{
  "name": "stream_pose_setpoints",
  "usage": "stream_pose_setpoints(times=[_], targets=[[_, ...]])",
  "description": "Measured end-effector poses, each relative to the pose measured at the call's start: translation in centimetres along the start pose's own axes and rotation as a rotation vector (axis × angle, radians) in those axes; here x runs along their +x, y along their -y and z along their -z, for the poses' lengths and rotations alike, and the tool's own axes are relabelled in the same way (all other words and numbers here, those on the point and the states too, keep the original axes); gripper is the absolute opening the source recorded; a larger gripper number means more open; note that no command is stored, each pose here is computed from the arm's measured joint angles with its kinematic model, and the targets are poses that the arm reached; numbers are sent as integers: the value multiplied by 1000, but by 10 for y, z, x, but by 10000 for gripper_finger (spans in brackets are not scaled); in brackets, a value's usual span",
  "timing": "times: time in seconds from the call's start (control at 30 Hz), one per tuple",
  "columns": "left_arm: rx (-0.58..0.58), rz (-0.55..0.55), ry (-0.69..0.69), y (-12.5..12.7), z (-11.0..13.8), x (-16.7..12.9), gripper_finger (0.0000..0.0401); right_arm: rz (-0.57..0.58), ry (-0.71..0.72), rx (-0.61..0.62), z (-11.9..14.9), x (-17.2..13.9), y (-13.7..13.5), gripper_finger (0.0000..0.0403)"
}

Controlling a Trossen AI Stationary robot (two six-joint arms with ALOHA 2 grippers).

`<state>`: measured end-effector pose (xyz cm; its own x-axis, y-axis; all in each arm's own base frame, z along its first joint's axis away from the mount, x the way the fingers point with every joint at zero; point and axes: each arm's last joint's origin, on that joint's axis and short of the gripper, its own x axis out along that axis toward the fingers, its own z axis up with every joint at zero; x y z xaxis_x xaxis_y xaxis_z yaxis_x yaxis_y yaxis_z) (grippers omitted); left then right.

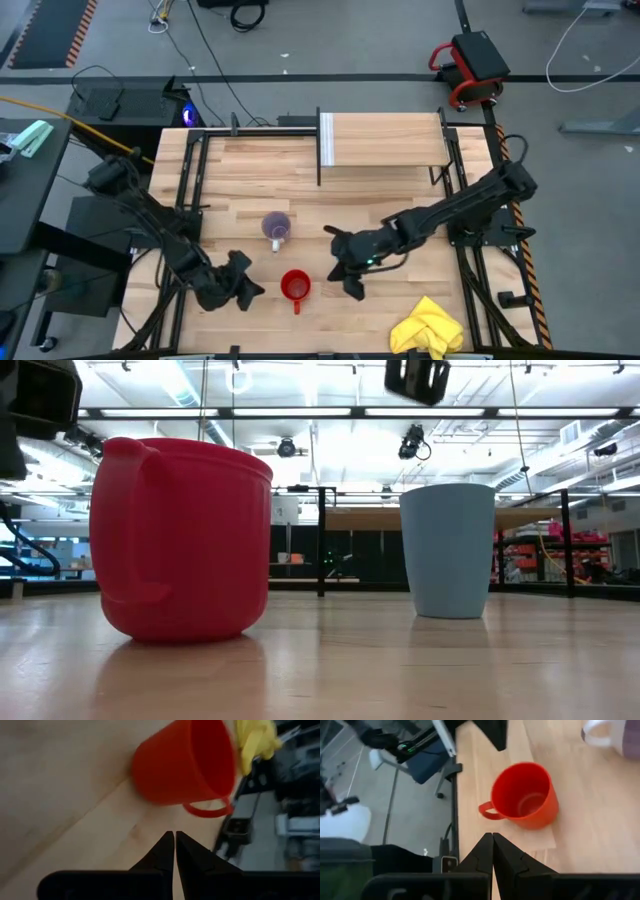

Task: Stack small to large cups/mugs on shelf
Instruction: Put the red mug on the shelf

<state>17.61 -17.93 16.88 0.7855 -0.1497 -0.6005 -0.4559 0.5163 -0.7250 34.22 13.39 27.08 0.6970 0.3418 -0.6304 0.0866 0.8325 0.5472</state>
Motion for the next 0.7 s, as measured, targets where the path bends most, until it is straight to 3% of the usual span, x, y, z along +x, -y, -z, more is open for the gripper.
stream_pose_setpoints(times=[0.27,0.47,0.7], targets=[[46,-46,-26,-9,8,22,35,119,19,151,3,34,8,14],[35,0,-72,-7,3,38,34,225,78,239,10,42,10,14],[56,45,-23,-3,-13,49,35,252,66,250,14,45,12,14]])
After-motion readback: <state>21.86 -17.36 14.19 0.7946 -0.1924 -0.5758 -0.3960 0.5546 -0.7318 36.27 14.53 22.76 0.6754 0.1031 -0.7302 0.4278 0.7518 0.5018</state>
